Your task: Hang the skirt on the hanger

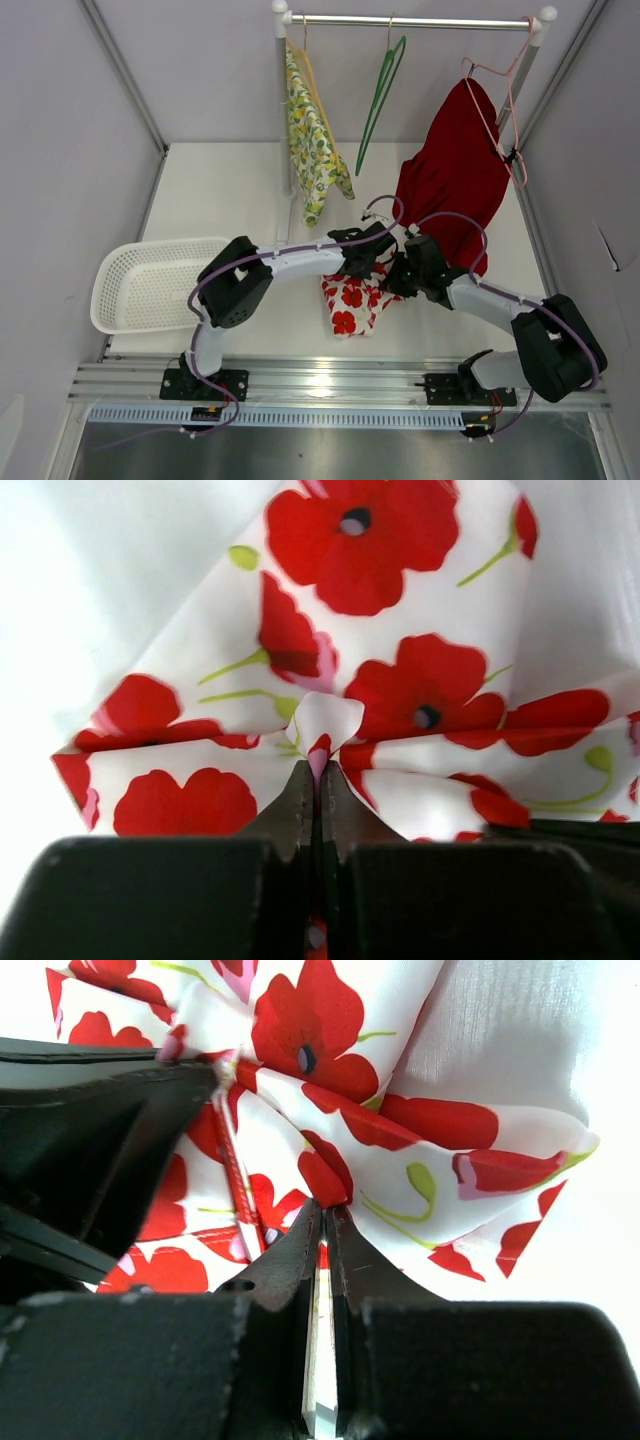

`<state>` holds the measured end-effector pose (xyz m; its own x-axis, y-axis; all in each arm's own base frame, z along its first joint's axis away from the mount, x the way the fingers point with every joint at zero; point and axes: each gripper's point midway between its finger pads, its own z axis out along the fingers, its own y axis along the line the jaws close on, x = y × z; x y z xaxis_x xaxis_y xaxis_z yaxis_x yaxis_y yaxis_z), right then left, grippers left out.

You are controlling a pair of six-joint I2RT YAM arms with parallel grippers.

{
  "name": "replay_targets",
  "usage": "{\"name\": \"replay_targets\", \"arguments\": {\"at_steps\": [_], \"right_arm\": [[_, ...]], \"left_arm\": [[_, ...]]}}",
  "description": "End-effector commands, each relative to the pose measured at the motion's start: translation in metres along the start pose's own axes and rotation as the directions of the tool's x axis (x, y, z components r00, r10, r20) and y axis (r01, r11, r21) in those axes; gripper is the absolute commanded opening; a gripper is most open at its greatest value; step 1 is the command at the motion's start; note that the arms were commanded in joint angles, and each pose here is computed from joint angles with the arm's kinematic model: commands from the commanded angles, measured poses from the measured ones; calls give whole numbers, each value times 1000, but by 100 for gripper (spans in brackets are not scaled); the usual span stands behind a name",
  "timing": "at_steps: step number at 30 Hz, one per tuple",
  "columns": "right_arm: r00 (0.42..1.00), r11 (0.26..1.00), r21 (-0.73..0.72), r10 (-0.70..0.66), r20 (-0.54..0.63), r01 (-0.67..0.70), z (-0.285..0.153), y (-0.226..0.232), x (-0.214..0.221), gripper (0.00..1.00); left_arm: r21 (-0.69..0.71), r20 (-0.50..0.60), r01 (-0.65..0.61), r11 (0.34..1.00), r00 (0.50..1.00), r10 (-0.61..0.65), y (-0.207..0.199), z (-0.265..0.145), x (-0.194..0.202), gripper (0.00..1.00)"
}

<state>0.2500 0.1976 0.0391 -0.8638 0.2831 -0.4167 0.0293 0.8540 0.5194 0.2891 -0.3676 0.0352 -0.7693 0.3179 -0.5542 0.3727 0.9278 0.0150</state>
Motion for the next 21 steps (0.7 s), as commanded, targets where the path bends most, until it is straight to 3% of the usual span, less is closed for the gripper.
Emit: {"name": "replay_targets", "arguments": {"at_steps": [1, 10, 16, 21], "right_arm": [[999, 1000, -10, -5, 37, 5, -10, 3, -9, 2], [992, 999, 48, -1, 123, -5, -56, -6, -40, 0], [959, 999, 40, 10, 285, -23, -125, -3, -80, 0], [916, 999, 38, -11, 401, -5, -180, 16, -114, 0]], "left_arm": [[-14, 104, 20, 1000, 994, -19, 9, -42, -34, 0], [-8, 248, 122, 993, 962, -116, 53, -115, -43, 0], [41, 297, 191, 981, 935, -195, 74, -144, -23, 0], [118, 388, 259, 959, 877, -284, 95, -184, -22, 0]]}}
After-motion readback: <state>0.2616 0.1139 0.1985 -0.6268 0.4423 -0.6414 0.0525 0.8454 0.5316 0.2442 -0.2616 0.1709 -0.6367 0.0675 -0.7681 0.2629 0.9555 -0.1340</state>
